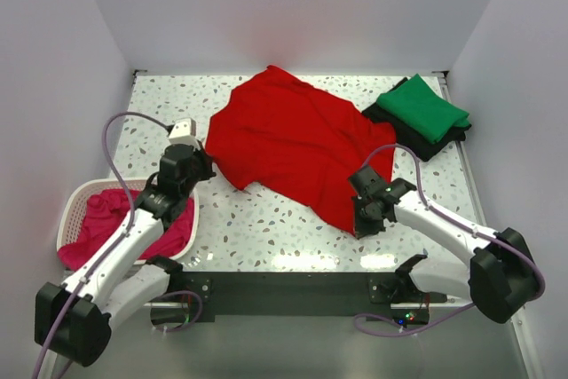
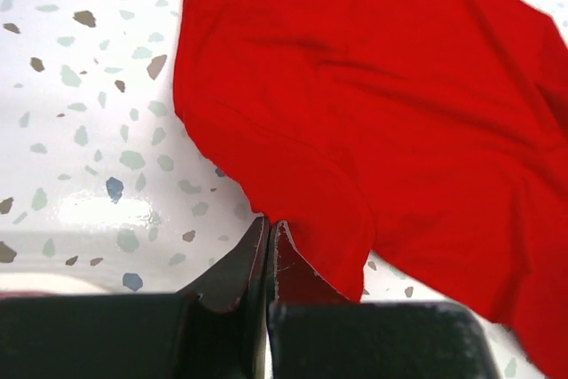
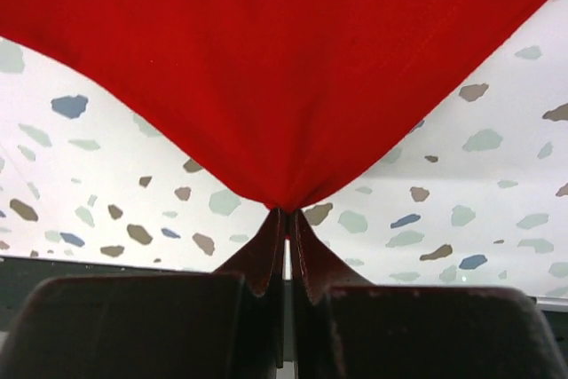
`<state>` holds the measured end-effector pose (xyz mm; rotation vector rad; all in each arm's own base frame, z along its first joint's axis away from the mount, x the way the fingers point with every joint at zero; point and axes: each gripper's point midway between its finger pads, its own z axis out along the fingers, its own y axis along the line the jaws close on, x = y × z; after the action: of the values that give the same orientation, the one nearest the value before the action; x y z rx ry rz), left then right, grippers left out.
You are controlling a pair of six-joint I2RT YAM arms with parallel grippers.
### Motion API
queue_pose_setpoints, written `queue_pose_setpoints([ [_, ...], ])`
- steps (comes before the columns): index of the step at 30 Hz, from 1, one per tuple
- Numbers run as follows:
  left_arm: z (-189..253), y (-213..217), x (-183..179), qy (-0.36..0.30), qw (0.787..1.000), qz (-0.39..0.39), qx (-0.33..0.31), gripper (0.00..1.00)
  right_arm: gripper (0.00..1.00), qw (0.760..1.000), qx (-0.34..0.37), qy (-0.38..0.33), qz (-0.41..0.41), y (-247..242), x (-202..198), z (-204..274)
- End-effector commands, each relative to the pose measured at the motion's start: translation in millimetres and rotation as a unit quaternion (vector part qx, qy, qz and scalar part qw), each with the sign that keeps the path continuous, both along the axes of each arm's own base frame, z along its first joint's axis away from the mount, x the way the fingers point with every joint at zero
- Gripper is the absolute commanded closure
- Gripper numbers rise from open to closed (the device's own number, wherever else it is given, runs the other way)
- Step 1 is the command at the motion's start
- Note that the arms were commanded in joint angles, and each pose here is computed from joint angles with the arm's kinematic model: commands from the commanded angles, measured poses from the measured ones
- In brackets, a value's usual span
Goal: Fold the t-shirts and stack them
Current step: Fold the tshirt
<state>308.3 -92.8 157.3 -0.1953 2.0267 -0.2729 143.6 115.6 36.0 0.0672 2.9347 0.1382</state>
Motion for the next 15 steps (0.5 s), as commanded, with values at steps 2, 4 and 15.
queue_pose_setpoints([
  [2, 13, 11, -12, -0.016, 0.999, 0.04, -0.005, 1.0, 1.0, 1.0, 0.009, 0.005, 0.008, 9, -7, 18],
  [4, 16, 10, -17, -0.012, 0.999, 0.044, -0.005, 1.0, 1.0, 1.0, 0.01, 0.009, 0.014, 11, -10, 20],
  [15, 32, 11, -33, -0.025, 0.997, 0.067, 0.011, 1.0, 1.0, 0.998, 0.032, -0.014, 0.052, 27, -10, 37],
])
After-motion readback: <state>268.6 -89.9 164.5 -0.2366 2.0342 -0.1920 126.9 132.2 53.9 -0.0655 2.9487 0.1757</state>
